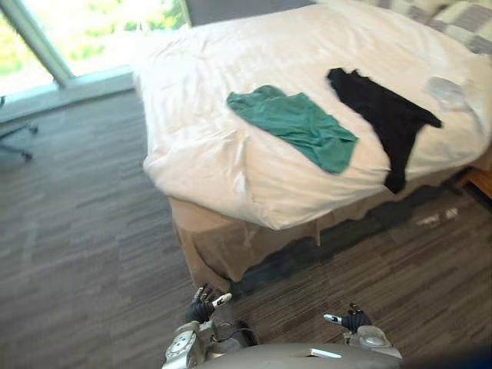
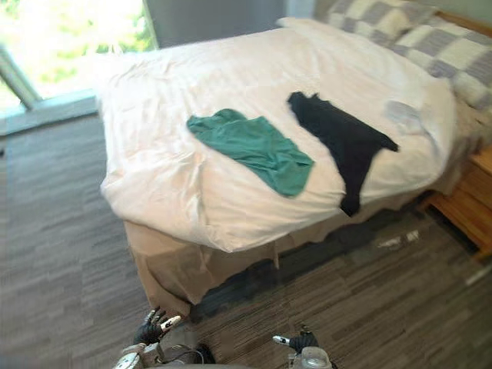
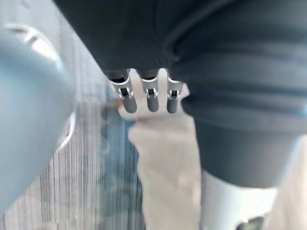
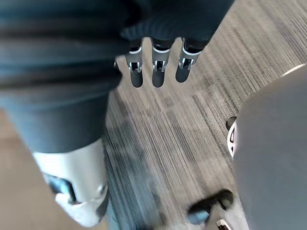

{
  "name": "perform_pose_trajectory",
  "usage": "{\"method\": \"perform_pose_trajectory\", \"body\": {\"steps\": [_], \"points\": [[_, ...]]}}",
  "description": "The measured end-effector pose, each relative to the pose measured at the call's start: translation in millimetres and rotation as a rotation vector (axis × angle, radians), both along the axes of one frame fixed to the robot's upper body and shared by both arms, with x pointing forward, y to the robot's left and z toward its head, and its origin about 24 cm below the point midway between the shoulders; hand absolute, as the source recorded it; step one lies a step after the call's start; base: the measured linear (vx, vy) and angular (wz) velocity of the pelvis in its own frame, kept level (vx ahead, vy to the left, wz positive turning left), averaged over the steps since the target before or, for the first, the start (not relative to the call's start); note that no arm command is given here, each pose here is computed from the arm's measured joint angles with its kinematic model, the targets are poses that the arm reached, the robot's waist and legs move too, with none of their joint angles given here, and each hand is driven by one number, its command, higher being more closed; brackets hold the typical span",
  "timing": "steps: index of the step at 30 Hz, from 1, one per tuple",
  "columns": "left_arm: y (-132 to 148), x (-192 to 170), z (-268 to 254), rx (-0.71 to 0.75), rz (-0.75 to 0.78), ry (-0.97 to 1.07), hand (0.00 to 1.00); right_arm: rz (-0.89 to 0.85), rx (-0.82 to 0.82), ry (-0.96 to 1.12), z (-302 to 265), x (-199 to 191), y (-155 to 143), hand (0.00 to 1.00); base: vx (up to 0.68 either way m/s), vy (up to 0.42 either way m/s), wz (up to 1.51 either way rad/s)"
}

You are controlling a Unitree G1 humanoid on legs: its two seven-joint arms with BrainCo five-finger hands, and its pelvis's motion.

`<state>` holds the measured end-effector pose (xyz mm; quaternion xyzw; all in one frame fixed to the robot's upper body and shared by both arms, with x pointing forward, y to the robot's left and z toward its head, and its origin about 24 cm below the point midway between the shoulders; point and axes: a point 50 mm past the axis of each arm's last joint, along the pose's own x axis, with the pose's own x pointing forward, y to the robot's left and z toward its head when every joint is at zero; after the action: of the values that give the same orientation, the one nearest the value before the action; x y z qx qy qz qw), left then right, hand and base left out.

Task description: Tidy the bed and pick cloth on bed and put in laundry

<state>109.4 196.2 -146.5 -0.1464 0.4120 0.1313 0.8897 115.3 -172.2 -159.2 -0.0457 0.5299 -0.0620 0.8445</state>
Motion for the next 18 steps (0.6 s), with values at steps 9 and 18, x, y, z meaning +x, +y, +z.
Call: {"method": "perform_pose_trajectory", "body": {"steps": [9, 18], "points": [[-10.7, -1.2, -9.9, -0.008, -0.177, 0.162, 0.00, -0.056, 0.028, -0.017, 3.0, 11.5, -0.1, 0.00, 0.27, -0.107, 0.87], [-16.0, -8.2, -13.1, -0.048, -0.134, 0.170, 0.00, -0.097, 0.013, 0.062, 0.9, 10.2, -14.0, 0.00, 0.09, -0.198, 0.40]]}}
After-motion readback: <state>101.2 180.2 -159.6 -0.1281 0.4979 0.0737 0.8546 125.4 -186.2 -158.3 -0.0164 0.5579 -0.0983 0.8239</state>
